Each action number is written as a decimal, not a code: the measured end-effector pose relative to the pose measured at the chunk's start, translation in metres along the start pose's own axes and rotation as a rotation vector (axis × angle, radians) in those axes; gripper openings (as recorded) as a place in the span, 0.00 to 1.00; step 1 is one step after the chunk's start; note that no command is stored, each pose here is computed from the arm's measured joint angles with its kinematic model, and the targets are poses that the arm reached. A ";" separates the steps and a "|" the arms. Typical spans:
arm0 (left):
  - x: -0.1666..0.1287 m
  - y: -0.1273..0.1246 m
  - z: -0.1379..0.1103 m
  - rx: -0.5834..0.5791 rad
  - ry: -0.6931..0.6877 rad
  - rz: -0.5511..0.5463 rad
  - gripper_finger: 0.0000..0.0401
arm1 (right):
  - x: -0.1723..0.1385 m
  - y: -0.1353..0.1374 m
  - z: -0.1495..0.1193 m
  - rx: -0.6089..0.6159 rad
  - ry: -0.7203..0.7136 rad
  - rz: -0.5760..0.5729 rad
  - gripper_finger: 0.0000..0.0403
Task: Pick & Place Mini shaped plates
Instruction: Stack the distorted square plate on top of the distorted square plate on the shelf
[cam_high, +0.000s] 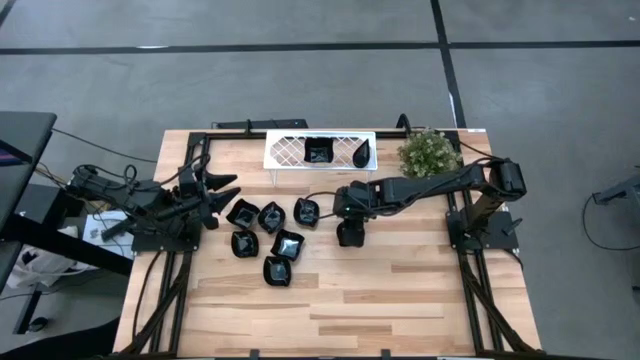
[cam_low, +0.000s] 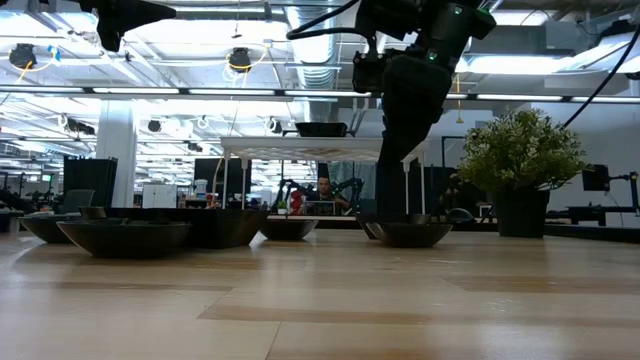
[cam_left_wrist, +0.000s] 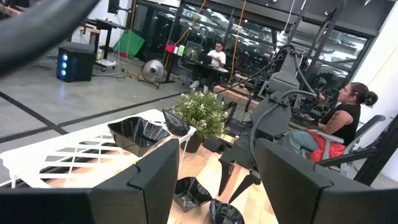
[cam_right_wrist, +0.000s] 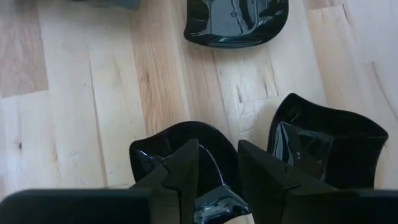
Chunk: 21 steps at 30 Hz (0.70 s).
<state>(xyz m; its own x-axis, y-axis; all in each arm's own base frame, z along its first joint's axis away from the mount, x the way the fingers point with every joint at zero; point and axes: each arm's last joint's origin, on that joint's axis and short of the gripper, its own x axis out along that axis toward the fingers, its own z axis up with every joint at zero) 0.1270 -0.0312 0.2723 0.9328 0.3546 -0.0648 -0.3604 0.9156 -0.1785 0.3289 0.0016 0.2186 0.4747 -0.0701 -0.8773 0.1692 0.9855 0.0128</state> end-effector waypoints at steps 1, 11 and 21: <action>0.000 0.000 0.000 0.000 0.000 0.000 0.53 | 0.000 -0.001 0.000 -0.001 0.000 -0.001 0.27; 0.000 0.000 0.000 -0.002 -0.002 -0.001 0.53 | 0.001 -0.010 0.002 -0.002 0.008 0.047 0.27; 0.000 0.000 0.001 -0.004 -0.005 -0.001 0.53 | 0.003 -0.015 -0.001 -0.026 0.022 0.040 0.27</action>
<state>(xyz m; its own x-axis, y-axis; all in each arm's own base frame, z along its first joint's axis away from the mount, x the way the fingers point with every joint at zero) 0.1271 -0.0312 0.2729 0.9332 0.3544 -0.0601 -0.3593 0.9151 -0.1830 0.3271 -0.0130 0.2151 0.4610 -0.0275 -0.8869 0.1279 0.9911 0.0357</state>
